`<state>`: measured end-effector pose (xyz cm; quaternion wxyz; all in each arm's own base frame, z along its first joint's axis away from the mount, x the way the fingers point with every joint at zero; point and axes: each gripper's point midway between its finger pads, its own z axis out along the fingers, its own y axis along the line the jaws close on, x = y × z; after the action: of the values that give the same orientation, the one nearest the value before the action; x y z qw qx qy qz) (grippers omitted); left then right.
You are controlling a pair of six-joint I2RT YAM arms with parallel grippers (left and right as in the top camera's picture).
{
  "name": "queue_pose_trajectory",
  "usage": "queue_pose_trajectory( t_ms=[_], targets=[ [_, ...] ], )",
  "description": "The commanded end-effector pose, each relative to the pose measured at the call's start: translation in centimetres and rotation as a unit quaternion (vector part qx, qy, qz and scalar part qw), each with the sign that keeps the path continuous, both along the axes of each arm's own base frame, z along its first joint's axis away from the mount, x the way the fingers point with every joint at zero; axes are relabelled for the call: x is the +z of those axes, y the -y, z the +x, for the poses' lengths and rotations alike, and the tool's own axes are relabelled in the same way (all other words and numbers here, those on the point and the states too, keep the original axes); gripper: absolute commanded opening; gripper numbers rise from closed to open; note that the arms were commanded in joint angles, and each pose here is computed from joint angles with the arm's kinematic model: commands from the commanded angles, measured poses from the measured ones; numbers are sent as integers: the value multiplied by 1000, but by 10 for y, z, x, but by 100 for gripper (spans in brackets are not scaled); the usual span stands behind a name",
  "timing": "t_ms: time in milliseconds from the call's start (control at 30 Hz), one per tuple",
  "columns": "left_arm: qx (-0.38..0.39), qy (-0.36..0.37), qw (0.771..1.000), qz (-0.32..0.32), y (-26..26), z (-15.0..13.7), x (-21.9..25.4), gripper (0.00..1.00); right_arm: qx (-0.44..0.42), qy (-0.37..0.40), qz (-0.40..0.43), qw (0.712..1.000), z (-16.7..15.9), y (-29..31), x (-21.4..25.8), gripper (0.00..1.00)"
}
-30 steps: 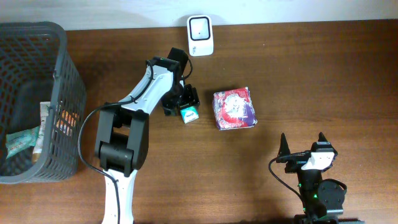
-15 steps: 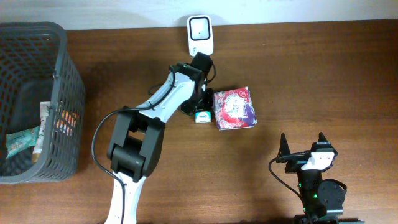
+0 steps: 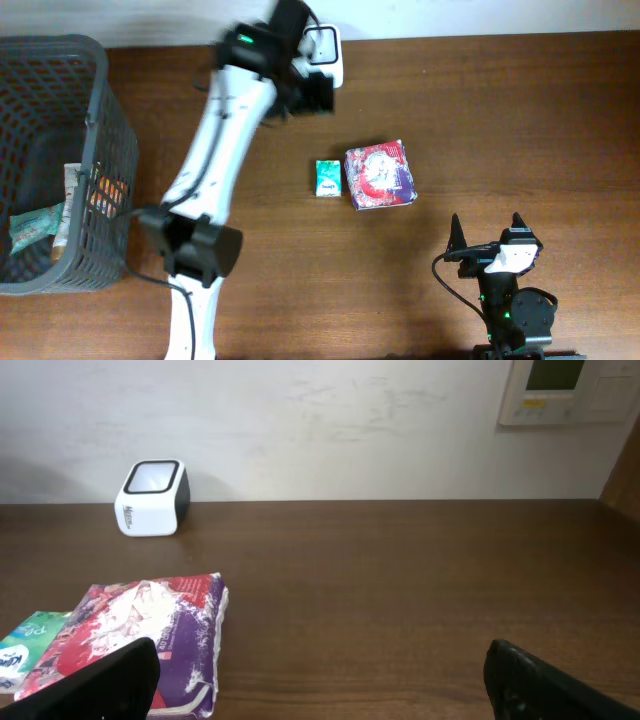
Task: Scan the item barcode
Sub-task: 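Reach the left gripper into the basket and grasp the white Pantene tube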
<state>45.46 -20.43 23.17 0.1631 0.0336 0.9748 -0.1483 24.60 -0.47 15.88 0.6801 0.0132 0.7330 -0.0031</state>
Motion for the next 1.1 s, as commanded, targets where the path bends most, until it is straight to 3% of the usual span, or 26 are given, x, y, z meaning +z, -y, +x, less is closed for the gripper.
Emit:
queue_pose_trajectory(
  t_ms=[0, 133, 267, 367, 533, 667, 833, 900, 1067],
  targets=[
    [47, 109, 993, -11, -65, -2, 95, 88, -2, -2, -4, 1000, 0, 0, -3, 99],
    [123, 239, 963, -3, -159, -26, 186, 94, -2, -2, -4, 1000, 0, 0, -3, 99],
    [232, 285, 928, 58, -265, -57, 222, 99, -2, -2, -4, 1000, 0, 0, -3, 99],
    [303, 270, 910, 89, -325, -69, 216, 100, -2, -2, -4, 1000, 0, 0, -3, 99],
    [409, 147, 892, 125, -425, -82, 146, 99, -2, -2, -4, 1000, 0, 0, -3, 99],
    [437, 49, 890, 115, -465, -82, 67, 99, -2, -2, -4, 1000, 0, 0, -3, 99],
    [378, -6, 916, 133, -472, -71, -10, 100, -2, -2, -4, 1000, 0, 0, -3, 99],
    [358, -43, 921, 147, -473, -79, -44, 95, -2, -2, -4, 1000, 0, 0, -3, 99],
    [306, -100, 932, 166, -468, -97, -97, 94, -2, -2, -4, 1000, 0, 0, -3, 99]
  ],
)
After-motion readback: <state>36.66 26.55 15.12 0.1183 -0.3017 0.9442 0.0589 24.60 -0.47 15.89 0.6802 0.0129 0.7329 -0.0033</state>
